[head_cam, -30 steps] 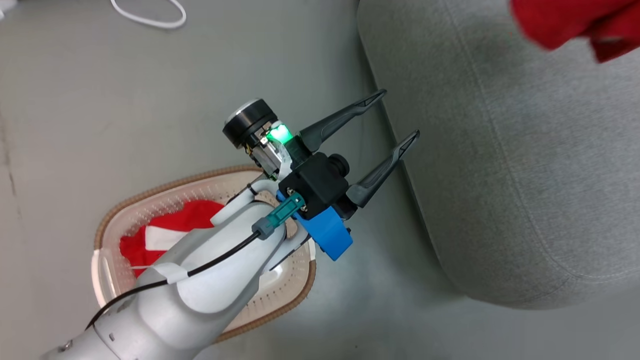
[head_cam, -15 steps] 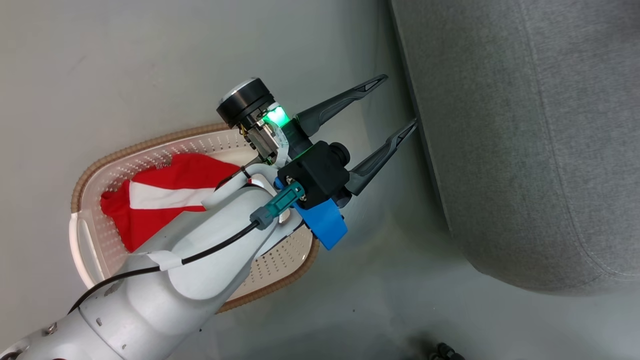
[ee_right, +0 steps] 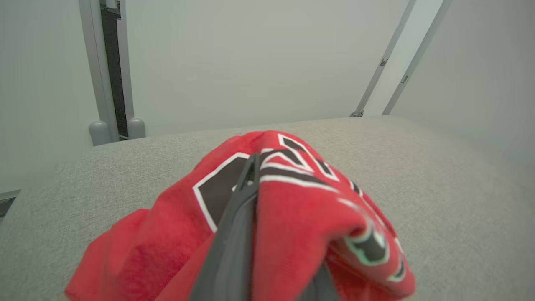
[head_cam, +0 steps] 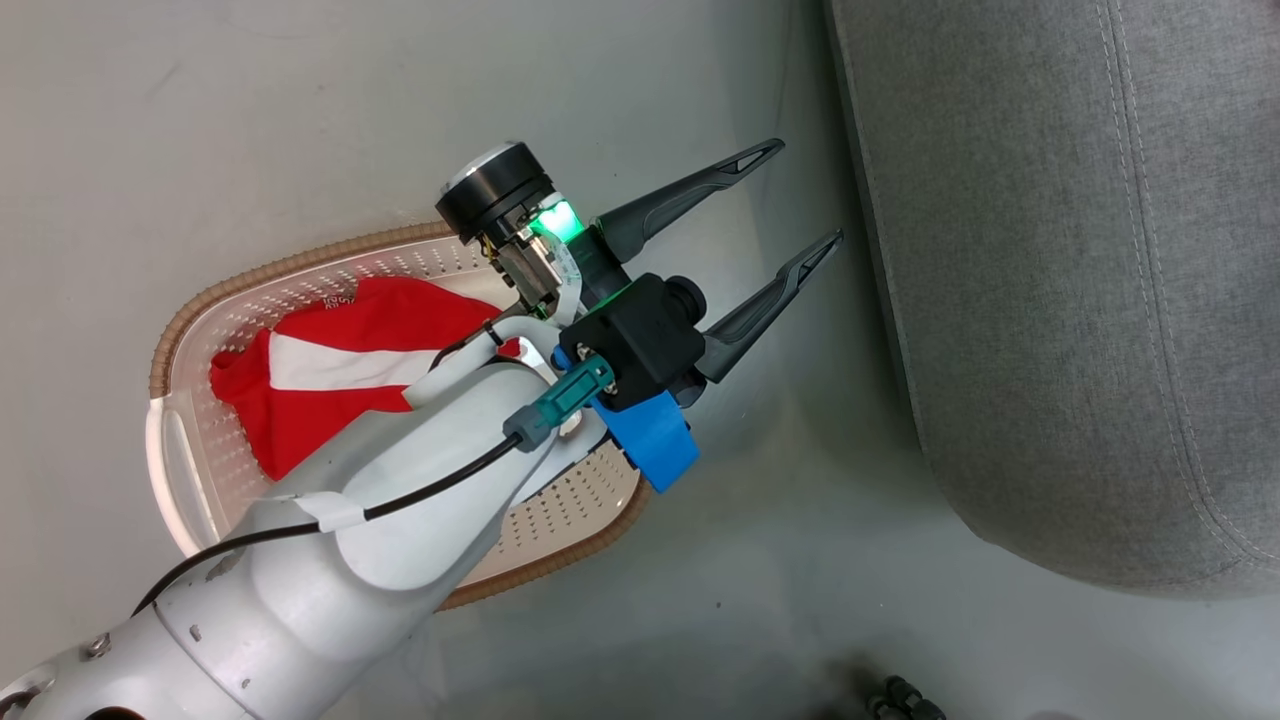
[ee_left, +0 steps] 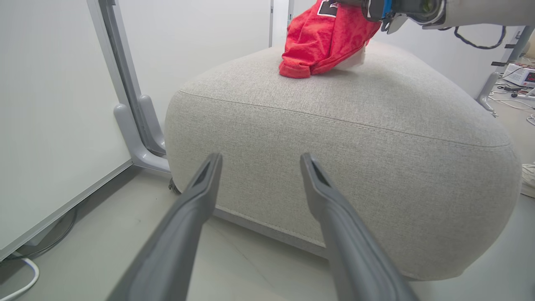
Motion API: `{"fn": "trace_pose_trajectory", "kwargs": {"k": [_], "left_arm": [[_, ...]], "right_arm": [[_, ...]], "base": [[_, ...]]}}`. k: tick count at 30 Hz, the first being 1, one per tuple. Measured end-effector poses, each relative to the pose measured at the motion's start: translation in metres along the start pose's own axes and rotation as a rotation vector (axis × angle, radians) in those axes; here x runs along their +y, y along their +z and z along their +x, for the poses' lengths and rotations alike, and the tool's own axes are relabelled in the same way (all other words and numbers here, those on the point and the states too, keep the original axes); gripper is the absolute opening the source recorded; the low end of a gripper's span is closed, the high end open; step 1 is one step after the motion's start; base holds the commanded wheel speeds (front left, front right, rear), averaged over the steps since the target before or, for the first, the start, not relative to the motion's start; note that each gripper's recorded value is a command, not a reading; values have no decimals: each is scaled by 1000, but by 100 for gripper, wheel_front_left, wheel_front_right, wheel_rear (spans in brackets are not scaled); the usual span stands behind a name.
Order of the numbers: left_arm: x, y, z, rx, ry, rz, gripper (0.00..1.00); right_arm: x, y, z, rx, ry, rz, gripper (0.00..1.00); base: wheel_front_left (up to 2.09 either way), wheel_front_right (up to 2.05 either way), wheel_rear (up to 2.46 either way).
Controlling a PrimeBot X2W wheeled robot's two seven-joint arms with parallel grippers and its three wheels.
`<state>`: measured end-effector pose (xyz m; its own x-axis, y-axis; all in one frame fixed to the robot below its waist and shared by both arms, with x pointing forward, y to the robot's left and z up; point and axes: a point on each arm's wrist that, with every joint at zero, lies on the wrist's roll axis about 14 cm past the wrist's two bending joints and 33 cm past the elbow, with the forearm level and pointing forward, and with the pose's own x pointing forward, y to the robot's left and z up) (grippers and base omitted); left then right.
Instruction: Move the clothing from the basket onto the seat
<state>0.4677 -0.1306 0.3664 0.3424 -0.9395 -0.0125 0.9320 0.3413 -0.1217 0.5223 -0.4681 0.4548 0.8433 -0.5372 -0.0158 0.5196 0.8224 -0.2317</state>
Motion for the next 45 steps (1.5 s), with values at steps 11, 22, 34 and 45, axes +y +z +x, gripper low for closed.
{"fn": "trace_pose_trajectory", "kwargs": {"k": [11,22,34,45], "left_arm": [[0,18,-2,-9,17,30,100],[-9,64,-10,-61,88,52,100],[9,107,-52,-118,316,60,100],[39,128,-144,-136,635,80,100]], "right_arm": [[-5,-18,-25,75,-14,41,100],[-31,-19,-94,94,-24,50,100],[24,55,-135,-120,167,130,100],[118,110,-172,-258,437,241,100]], "base": [[0,0,0],[0,0,0],[0,0,0],[0,0,0]]}}
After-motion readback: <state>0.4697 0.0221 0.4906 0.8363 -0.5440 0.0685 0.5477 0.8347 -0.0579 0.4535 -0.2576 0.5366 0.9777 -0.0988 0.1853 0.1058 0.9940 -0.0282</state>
